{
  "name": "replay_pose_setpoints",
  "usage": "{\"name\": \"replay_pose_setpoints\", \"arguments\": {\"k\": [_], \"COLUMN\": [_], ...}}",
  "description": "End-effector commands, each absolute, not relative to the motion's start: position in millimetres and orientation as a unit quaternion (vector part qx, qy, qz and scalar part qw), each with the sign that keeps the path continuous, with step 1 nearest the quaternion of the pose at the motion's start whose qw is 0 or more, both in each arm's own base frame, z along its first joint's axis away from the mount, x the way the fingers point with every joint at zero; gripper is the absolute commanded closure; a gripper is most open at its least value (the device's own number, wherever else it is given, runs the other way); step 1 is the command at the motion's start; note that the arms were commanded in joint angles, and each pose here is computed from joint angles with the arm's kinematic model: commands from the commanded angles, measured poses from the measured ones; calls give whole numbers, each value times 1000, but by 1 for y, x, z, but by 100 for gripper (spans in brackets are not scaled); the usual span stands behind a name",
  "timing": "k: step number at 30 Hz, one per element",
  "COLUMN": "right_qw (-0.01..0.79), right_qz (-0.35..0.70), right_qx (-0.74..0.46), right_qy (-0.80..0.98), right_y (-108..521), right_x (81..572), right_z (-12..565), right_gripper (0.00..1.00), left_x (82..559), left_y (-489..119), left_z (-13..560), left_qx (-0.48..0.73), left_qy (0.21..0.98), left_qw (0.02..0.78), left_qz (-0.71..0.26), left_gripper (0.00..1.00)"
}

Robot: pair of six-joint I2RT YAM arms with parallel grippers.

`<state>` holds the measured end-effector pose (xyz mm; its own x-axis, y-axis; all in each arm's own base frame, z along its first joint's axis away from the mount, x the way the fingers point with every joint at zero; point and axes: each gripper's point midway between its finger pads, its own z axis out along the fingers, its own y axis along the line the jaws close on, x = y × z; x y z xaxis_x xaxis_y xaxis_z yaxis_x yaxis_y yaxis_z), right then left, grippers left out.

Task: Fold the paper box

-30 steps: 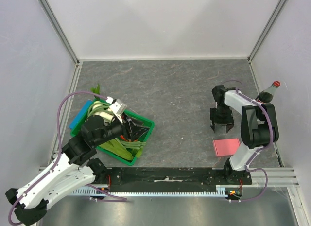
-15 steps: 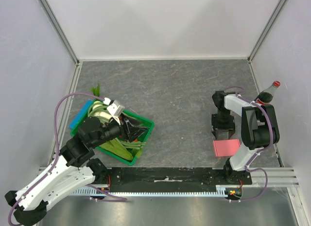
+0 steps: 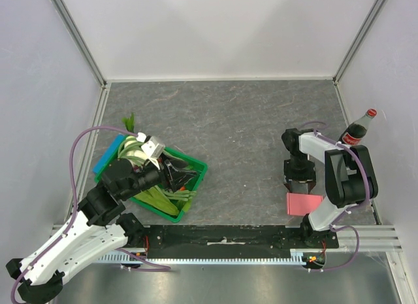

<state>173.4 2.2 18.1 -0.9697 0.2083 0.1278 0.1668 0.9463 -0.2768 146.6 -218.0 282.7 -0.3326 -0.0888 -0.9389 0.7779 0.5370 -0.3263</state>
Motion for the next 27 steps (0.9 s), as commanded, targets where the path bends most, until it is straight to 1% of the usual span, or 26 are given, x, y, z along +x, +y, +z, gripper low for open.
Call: {"name": "replay_pose_setpoints", "arguments": {"k": [1,6,10,15,20,27], "right_qw": [59,42,36,33,39,42], "right_qz": [147,188,204,198,186,188], "right_qx": [-87,-48,-43,-39,-39,-40], "right_qy": [-984,-980,-977,-979,-981,-980], "right_y": [5,9,9,15,20,21], "right_x": [174,179,176,170,160,154], "right_z": [20,24,26,28,28,32], "right_gripper": [30,30,30,32,38,38], "left_x": [145,145,144,145,145,144], "left_y": [-216,-217,-217,-218,-218,-218], "left_z": [309,309,310,310,310,311], "left_qx": [260,263,262,262,261,262], "left_qy": [670,670,670,671,671,670], "left_qw": [557,555,555,553,553,552], "left_qz": [-415,-417,-418,-419,-420,-421], "left_gripper": [42,42,42,42,42,42]}}
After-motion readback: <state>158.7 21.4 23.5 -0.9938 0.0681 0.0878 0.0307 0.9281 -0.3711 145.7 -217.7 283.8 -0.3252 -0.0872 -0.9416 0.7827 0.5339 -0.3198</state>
